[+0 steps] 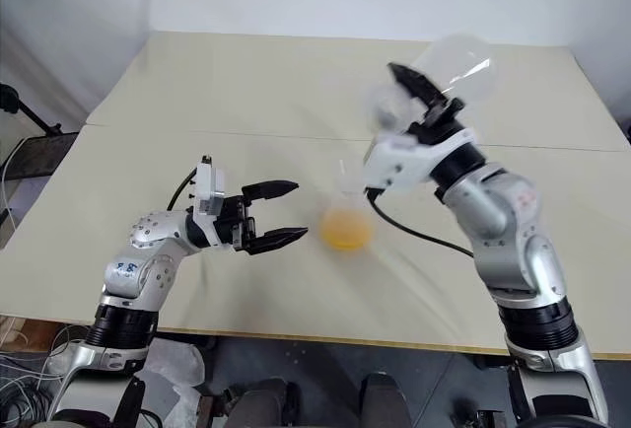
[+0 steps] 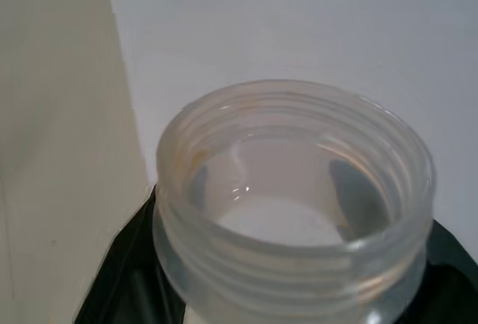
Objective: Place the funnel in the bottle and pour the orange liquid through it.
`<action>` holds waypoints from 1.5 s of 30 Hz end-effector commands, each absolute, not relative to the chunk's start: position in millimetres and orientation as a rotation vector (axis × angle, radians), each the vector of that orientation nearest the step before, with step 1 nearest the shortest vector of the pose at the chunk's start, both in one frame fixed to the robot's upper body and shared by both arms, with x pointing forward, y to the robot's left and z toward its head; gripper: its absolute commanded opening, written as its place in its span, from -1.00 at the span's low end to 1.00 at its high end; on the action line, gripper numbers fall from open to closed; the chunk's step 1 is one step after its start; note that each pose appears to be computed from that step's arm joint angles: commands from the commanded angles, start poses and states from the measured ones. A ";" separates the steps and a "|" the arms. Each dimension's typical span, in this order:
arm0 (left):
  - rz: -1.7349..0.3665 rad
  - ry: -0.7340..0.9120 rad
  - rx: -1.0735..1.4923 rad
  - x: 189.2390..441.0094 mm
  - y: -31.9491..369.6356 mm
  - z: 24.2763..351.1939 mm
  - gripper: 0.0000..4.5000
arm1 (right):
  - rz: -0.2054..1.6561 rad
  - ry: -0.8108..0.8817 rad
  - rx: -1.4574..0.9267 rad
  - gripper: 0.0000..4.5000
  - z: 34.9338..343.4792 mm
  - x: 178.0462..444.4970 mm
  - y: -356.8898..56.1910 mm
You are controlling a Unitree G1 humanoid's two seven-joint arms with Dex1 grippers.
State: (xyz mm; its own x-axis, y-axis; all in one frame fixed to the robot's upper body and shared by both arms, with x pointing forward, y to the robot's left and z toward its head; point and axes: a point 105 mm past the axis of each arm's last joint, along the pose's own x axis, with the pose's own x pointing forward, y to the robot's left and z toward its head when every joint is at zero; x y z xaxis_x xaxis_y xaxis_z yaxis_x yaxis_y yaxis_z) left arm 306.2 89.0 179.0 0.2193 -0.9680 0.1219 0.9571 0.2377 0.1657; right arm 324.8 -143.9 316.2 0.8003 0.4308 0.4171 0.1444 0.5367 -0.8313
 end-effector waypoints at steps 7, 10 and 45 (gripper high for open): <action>-1.356 -0.254 0.082 304.2 89.8 189.7 1.00 | 0.218 -0.308 -0.217 0.10 302.5 309.1 -254.6; -1.365 -0.254 0.080 304.9 87.6 189.6 1.00 | 0.178 -0.241 -0.201 0.10 280.7 306.1 -280.5; -1.387 -0.211 0.146 323.5 105.1 199.5 1.00 | 0.085 -0.507 -0.053 0.97 284.8 260.3 -342.0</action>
State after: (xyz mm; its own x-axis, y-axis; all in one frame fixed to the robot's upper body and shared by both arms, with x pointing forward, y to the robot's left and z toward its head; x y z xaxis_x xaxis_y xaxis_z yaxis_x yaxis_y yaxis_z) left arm 322.8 100.6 188.9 0.1661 -0.9849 0.0483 0.9688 0.1721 0.1785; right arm 271.5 -341.3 258.4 0.9190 0.0754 0.3870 -0.0737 0.9971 -0.0192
